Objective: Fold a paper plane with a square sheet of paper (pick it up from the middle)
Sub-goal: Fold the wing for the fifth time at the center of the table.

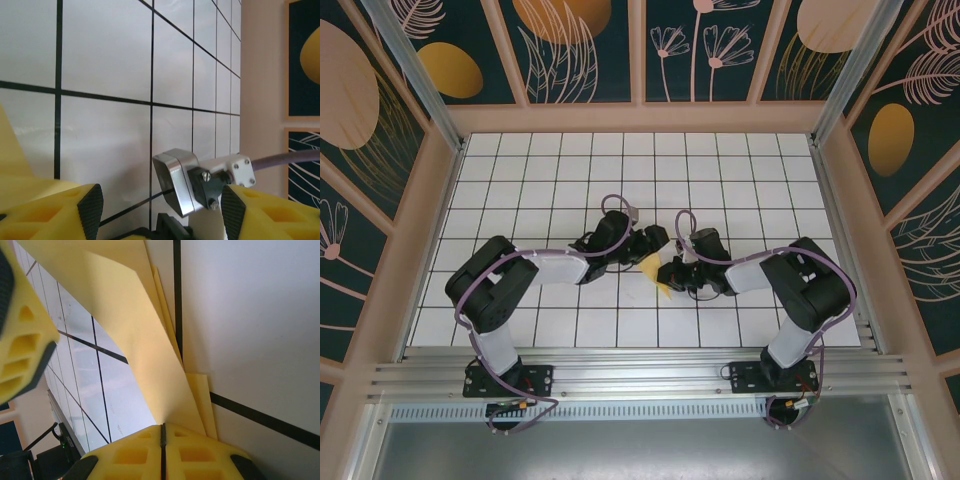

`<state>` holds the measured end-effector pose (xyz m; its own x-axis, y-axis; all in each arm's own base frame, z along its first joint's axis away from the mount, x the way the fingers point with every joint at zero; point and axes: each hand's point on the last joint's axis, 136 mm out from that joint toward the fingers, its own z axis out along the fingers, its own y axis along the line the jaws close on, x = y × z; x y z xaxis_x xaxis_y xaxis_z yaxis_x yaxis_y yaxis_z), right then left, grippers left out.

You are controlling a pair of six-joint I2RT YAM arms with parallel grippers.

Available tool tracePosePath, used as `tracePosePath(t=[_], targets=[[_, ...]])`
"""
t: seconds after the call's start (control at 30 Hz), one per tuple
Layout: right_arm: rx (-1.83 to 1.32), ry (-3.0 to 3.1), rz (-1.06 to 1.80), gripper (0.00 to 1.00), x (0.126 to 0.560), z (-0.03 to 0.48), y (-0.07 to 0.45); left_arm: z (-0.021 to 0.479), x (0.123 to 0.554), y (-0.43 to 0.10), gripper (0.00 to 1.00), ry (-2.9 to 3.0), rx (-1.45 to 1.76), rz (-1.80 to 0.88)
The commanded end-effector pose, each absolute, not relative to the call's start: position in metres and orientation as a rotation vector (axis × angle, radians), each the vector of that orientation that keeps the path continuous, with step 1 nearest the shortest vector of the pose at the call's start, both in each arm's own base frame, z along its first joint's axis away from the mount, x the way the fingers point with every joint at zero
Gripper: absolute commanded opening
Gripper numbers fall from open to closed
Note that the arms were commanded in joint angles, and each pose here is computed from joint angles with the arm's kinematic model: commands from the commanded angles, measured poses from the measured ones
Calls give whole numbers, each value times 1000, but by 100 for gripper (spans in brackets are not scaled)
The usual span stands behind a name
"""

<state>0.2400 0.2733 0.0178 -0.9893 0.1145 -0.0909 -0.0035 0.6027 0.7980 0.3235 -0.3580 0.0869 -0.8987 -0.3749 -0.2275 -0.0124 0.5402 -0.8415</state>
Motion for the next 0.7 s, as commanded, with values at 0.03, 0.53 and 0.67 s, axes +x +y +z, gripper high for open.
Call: tracePosePath(t=[0.03,0.53,0.67], targets=[[205,2854,1200,10,217,-24,252,63,335,-343,66,2464,-409,-1137],[203,2889,1163,10,211,-33,246,18,331,-310,65,2548,-539,-995],[201,2913,1138,9,205,-39,242,18,332,-296,65,2545,-561,-974]])
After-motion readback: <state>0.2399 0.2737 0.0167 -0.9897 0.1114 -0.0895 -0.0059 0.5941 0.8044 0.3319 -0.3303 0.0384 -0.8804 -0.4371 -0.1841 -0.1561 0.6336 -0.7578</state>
